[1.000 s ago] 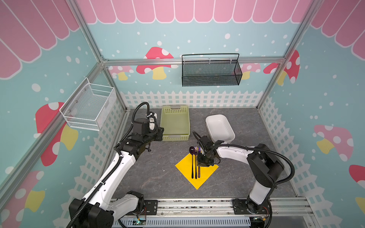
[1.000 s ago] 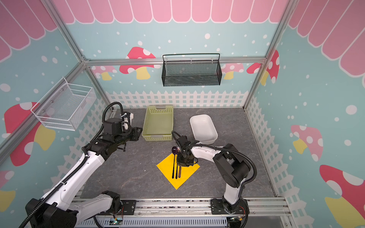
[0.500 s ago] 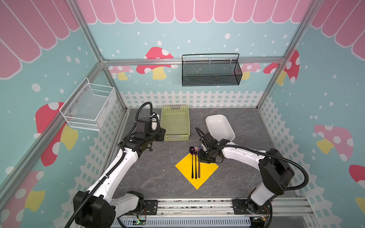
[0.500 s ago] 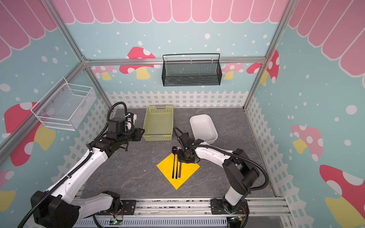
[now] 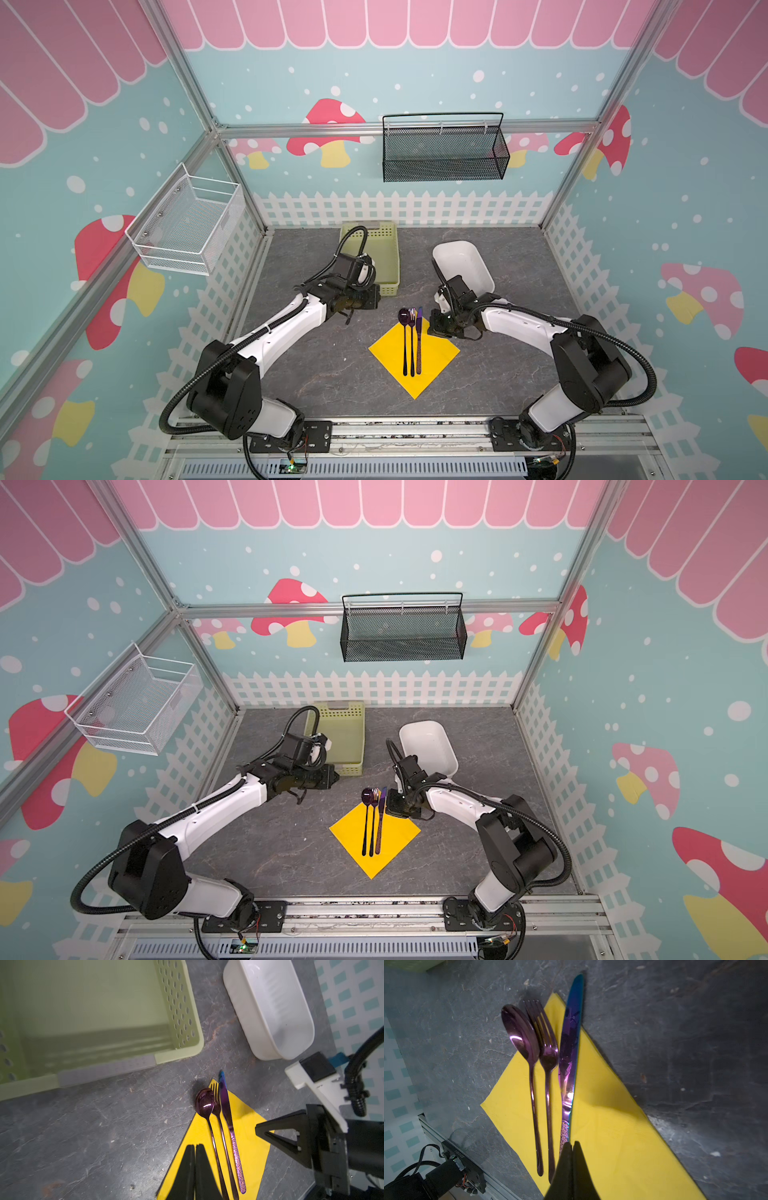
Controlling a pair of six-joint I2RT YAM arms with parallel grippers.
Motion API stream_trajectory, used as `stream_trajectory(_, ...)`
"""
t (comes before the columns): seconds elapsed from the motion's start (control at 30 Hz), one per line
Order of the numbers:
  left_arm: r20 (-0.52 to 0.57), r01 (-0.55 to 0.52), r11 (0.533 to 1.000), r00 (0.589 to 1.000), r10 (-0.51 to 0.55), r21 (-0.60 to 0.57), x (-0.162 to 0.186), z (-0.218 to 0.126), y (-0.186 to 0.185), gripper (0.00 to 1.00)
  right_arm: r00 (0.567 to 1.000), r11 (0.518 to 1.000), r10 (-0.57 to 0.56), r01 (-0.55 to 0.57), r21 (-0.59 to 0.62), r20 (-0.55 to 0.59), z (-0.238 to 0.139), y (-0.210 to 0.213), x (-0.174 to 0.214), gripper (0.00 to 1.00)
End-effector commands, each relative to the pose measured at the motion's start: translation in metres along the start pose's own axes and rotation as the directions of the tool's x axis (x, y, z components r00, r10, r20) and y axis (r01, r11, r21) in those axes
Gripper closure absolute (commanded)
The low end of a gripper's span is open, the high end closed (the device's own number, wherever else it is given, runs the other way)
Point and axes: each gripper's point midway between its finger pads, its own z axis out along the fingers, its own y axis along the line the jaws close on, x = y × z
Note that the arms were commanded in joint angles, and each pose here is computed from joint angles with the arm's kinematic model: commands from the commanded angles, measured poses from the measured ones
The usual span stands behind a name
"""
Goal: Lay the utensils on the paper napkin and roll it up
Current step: 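Open the right gripper to release the knife while the left gripper moves toward the napkin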
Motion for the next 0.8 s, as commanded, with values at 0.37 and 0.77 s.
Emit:
stream_trajectory(0.37,-0.238,0.14,0.99,0.961,-0.139,-0.01,0.077,0.079,-0.014,1.0,0.997,0.981,-0.038,0.026,-0.19,-0.06,0.021,0.008,0.013,0.99)
stream_trajectory(0.77,-0.309,0.149,0.989,0.94,-0.148,-0.02,0.095,0.099,-0.012,1.0,0.995,0.981,-0.03,0.011,-0.193,-0.097,0.035,0.002,0.019,0.99)
